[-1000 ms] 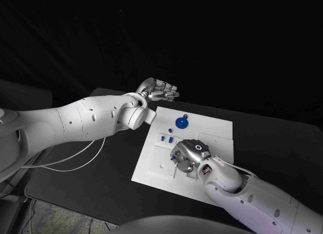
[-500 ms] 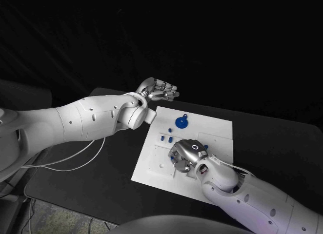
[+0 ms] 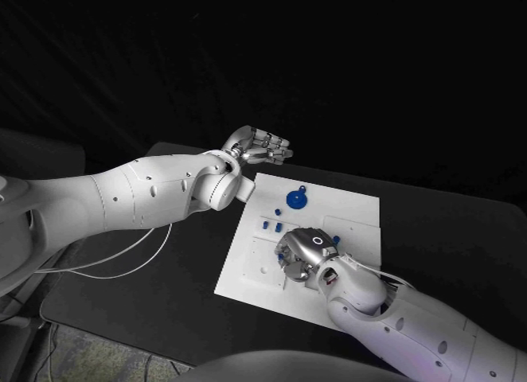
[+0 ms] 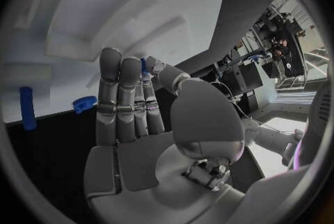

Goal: Assemble the parts on the task board

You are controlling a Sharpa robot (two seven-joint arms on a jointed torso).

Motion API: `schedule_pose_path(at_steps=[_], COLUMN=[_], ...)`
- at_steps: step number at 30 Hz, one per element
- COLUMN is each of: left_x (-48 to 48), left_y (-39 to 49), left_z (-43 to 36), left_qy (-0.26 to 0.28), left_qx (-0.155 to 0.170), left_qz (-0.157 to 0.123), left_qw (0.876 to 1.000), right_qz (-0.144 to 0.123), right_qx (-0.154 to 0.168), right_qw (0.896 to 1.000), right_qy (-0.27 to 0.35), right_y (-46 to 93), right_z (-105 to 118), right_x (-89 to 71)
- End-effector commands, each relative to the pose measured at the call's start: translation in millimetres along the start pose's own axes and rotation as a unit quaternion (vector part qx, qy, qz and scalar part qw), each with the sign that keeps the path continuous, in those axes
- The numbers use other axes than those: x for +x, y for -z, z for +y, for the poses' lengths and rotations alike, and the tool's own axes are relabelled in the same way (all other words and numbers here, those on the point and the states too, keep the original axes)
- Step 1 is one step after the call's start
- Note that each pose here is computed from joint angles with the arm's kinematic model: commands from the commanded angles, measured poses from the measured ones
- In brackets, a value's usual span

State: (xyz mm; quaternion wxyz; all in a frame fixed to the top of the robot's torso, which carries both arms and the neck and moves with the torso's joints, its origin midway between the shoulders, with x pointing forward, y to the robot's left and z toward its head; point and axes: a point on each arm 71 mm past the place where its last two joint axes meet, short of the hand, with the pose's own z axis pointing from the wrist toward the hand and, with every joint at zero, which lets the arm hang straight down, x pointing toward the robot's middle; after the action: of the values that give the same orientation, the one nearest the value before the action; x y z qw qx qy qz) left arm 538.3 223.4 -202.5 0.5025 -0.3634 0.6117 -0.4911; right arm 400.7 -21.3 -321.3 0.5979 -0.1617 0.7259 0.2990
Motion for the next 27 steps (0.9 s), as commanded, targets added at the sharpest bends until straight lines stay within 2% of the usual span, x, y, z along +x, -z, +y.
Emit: schedule_pose_path(at_steps=[1, 8, 15, 22, 27], left_x=[2.0, 1.0, -0.3, -2.6, -5.6], left_y=[-0.3, -0.1, -0.6, -0.6, 0.2], left_z=[-1.8, -1.4, -0.7, 0.1, 0.6], left_qy=[0.001, 0.001, 0.0, -0.001, -0.002], left_qx=[0.004, 0.003, 0.002, 0.002, 0.004], left_qz=[0.008, 0.008, 0.007, 0.006, 0.004], left_qw=[1.0, 1.0, 1.0, 1.0, 1.0], right_qz=[-0.001, -0.029, -0.042, -0.055, -0.051], right_qx=[0.011, 0.007, 0.016, 0.031, 0.044], right_qw=[1.0, 0.999, 0.998, 0.996, 0.996], right_qy=[-0.014, -0.031, -0.04, -0.056, -0.063], right_y=[1.8, 4.7, 13.7, 22.0, 32.3], right_z=[-3.7, -1.6, -4.7, -21.0, -51.0], right_x=[2.8, -3.7, -14.3, -39.1, -68.4])
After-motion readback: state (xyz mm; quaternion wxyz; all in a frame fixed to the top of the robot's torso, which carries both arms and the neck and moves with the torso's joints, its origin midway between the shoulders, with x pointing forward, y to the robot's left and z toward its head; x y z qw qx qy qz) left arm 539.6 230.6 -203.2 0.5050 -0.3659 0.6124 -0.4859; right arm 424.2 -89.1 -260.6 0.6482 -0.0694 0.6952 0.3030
